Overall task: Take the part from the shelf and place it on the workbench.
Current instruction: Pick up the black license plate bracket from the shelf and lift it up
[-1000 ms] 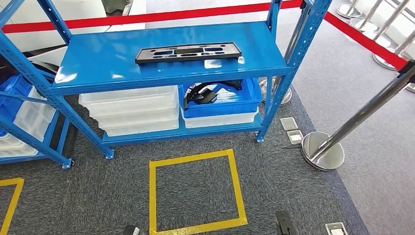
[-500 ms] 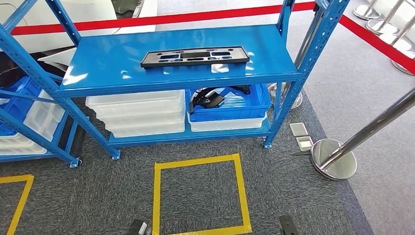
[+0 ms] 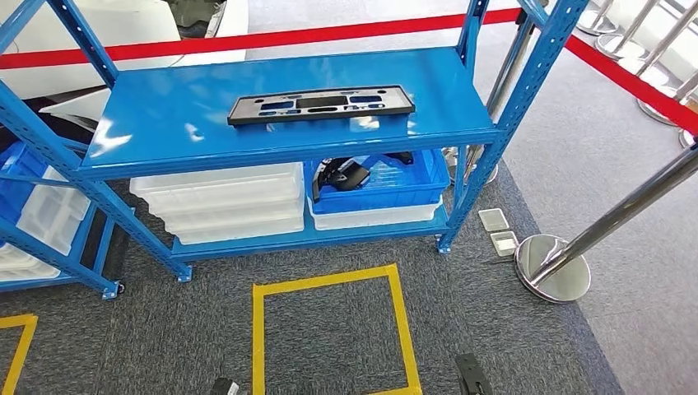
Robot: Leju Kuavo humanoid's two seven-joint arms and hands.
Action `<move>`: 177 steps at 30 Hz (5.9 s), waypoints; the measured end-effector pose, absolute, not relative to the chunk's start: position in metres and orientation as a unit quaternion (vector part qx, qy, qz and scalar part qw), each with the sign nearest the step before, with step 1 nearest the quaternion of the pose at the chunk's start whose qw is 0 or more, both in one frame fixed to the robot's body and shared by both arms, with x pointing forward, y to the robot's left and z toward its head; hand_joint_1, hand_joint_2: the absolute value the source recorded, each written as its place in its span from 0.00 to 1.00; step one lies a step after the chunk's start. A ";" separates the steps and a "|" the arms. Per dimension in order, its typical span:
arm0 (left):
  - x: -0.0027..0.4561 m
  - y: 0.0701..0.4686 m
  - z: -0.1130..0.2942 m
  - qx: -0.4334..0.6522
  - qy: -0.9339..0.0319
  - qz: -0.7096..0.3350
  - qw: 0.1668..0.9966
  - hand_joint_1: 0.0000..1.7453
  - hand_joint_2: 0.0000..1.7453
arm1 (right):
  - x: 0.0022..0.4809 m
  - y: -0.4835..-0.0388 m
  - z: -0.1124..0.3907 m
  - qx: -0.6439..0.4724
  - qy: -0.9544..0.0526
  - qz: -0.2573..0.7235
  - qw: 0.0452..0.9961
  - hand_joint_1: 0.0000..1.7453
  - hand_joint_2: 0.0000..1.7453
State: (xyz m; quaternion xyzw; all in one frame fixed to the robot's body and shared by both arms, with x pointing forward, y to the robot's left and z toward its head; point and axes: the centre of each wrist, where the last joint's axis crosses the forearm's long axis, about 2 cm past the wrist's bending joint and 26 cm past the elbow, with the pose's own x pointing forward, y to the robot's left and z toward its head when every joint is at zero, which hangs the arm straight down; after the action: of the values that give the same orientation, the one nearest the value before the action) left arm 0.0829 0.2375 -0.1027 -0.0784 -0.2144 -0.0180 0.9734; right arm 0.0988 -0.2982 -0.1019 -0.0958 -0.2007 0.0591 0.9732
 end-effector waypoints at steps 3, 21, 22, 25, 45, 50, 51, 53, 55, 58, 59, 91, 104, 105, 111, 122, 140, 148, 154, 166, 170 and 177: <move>0.084 0.236 -0.102 -0.080 -0.216 -0.018 0.973 0.00 0.00 | 0.100 -0.298 -0.102 -0.094 -0.201 0.060 0.973 0.00 0.00; 0.083 0.233 -0.102 -0.082 -0.215 -0.018 0.973 0.00 0.00 | 0.098 -0.297 -0.102 -0.093 -0.196 0.062 0.974 0.00 0.00; 0.083 0.233 -0.102 -0.082 -0.214 -0.018 0.973 0.00 0.00 | 0.098 -0.297 -0.102 -0.093 -0.196 0.062 0.974 0.00 0.00; 0.082 0.233 -0.102 -0.084 -0.214 -0.021 0.973 0.00 0.00 | 0.098 -0.297 -0.102 -0.093 -0.196 0.063 0.974 0.00 0.00; 0.089 0.233 -0.101 -0.106 -0.219 -0.043 0.969 0.00 0.00 | 0.093 -0.293 -0.103 -0.091 -0.190 0.058 0.976 0.00 0.00; 0.089 0.233 -0.101 -0.106 -0.218 -0.046 0.969 0.00 0.00 | 0.094 -0.293 -0.103 -0.091 -0.192 0.059 0.975 0.00 0.00; 0.088 0.233 -0.101 -0.107 -0.216 -0.047 0.969 0.00 0.00 | 0.094 -0.293 -0.103 -0.091 -0.191 0.059 0.976 0.00 0.00; 0.087 0.233 -0.101 -0.107 -0.215 -0.049 0.970 0.00 0.00 | 0.094 -0.293 -0.103 -0.091 -0.191 0.059 0.976 0.00 0.00; 0.087 0.233 -0.101 -0.106 -0.214 -0.050 0.970 0.00 0.00 | 0.094 -0.293 -0.103 -0.090 -0.191 0.058 0.976 0.00 0.00; 0.087 0.234 -0.102 -0.105 -0.212 -0.050 0.970 0.00 0.00 | 0.095 -0.292 -0.103 -0.089 -0.192 0.056 0.976 0.00 0.00; 0.087 0.235 -0.101 -0.105 -0.212 -0.051 0.970 0.00 0.00 | 0.095 -0.291 -0.103 -0.088 -0.192 0.055 0.976 0.00 0.00; 0.087 0.235 -0.102 -0.098 -0.213 -0.051 0.971 0.00 0.00 | 0.095 -0.291 -0.103 -0.089 -0.193 0.057 0.976 0.00 0.00; 0.088 0.235 -0.102 -0.099 -0.218 -0.050 0.970 0.00 0.00 | 0.094 -0.291 -0.103 -0.087 -0.192 0.058 0.976 0.00 0.00; 0.088 0.235 -0.101 -0.099 -0.219 -0.050 0.970 0.00 0.00 | 0.094 -0.291 -0.103 -0.087 -0.191 0.058 0.976 0.00 0.00; 0.089 0.235 -0.101 -0.099 -0.220 -0.049 0.969 0.00 0.00 | 0.095 -0.291 -0.103 -0.087 -0.192 0.059 0.976 0.00 0.00; 0.085 0.236 -0.102 -0.100 -0.217 -0.046 0.970 0.00 0.00 | 0.096 -0.291 -0.103 -0.087 -0.193 0.059 0.976 0.00 0.00; 0.088 0.236 -0.102 -0.099 -0.218 -0.049 0.970 0.00 0.00 | 0.092 -0.292 -0.103 -0.089 -0.189 0.055 0.976 0.00 0.00; 0.086 0.236 -0.102 -0.098 -0.217 -0.043 0.970 0.00 0.00 | 0.093 -0.292 -0.103 -0.089 -0.190 0.055 0.976 0.00 0.00; 0.084 0.236 -0.102 -0.098 -0.214 -0.040 0.971 0.00 0.00 | 0.093 -0.293 -0.103 -0.093 -0.191 0.052 0.976 0.00 0.00; 0.084 0.236 -0.102 -0.097 -0.206 -0.034 0.973 0.00 0.00 | 0.091 -0.301 -0.103 -0.105 -0.199 0.006 0.974 0.00 0.00; 0.083 0.236 -0.103 -0.094 -0.207 -0.030 0.973 0.00 0.00 | 0.089 -0.309 -0.104 -0.113 -0.201 -0.012 0.973 0.00 0.00; 0.083 0.236 -0.103 -0.089 -0.210 -0.026 0.973 0.00 0.00 | 0.079 -0.322 -0.105 -0.132 -0.218 -0.113 0.960 0.00 0.00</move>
State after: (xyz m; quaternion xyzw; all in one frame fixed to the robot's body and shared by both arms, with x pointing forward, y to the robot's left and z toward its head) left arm 0.0826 0.2363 -0.1027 -0.0887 -0.2101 -0.0256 0.9733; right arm 0.0792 -0.3219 -0.1050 -0.1322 -0.2183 -0.1130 0.9603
